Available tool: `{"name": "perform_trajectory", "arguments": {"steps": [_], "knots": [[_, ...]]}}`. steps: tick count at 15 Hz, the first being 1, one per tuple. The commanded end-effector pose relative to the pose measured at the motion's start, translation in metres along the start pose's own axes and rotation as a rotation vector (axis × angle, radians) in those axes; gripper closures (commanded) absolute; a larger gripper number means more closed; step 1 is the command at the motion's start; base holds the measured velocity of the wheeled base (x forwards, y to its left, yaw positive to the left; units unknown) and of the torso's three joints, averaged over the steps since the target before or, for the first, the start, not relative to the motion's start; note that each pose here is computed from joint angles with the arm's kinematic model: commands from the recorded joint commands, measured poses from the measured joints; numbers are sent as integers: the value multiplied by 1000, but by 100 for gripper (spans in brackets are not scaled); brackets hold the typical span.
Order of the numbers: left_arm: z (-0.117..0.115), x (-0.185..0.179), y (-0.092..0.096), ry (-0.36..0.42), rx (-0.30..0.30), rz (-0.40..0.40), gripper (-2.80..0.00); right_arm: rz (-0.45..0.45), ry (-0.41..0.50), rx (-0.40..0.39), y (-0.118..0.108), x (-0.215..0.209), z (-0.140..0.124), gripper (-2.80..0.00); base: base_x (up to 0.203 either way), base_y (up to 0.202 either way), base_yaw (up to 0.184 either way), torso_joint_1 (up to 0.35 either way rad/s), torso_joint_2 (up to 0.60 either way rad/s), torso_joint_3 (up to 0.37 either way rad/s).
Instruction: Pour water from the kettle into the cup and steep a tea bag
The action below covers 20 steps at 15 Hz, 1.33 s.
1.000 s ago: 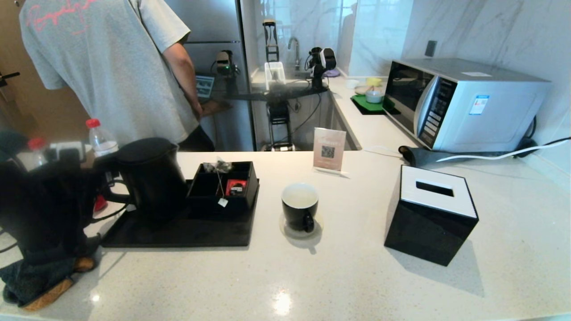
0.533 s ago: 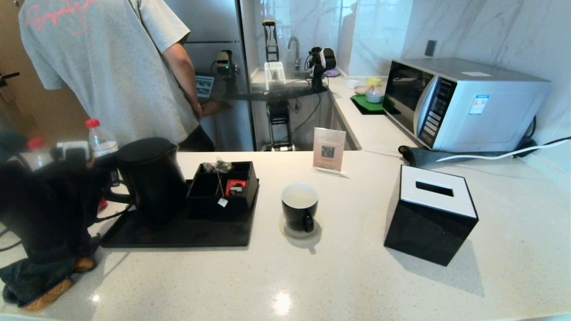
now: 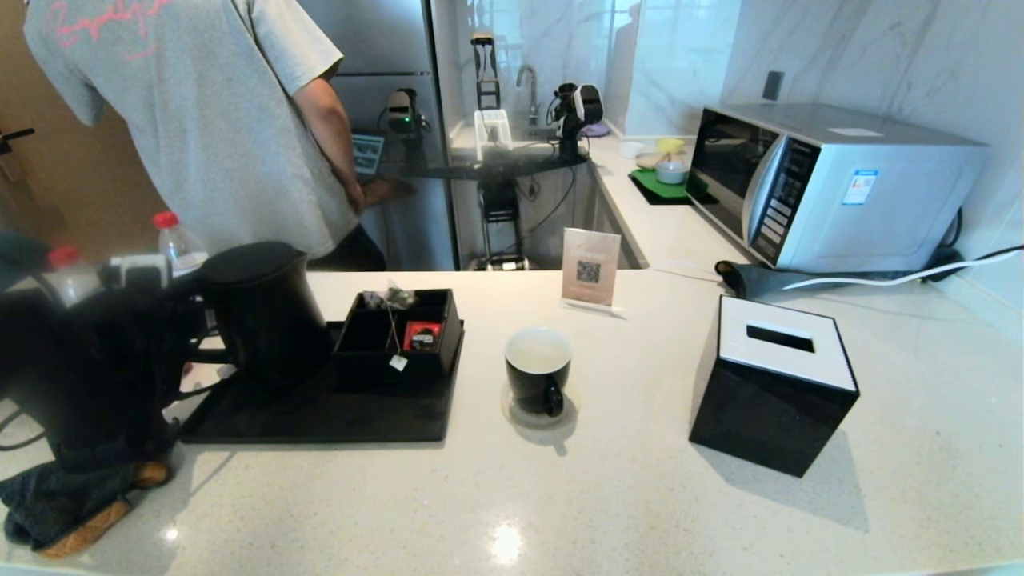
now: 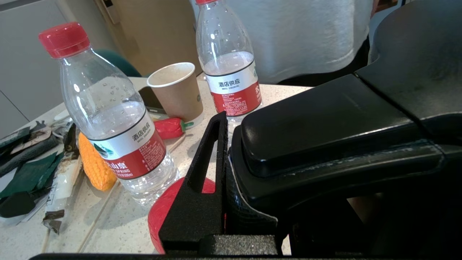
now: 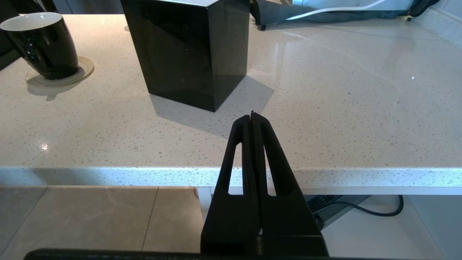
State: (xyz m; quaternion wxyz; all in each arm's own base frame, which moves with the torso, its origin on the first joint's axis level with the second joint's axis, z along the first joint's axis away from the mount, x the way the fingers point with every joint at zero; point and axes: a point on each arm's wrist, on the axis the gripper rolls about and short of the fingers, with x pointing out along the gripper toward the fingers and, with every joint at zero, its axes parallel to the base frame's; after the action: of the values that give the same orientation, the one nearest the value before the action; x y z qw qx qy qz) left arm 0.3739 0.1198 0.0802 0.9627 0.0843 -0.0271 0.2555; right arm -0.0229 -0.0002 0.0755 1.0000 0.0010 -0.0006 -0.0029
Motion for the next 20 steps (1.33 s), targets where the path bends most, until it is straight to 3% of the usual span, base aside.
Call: {"name": "perform_trajectory", "arguments": {"steps": [1, 7, 13, 20], "knots": [[6, -1, 1, -50, -15, 9, 0, 0, 1, 1, 0, 0, 0, 0, 0, 0, 0, 0, 0, 0], [14, -3, 2, -67, -29, 13, 0, 0, 1, 1, 0, 0, 0, 0, 0, 0, 0, 0, 0, 0], [36, -10, 8, -114, -83, 18, 0, 1, 1, 1, 0, 0, 0, 0, 0, 0, 0, 0, 0, 0], [57, -41, 19, -112, -104, 18, 0, 1, 1, 0, 0, 0, 0, 0, 0, 0, 0, 0, 0, 0]]}}
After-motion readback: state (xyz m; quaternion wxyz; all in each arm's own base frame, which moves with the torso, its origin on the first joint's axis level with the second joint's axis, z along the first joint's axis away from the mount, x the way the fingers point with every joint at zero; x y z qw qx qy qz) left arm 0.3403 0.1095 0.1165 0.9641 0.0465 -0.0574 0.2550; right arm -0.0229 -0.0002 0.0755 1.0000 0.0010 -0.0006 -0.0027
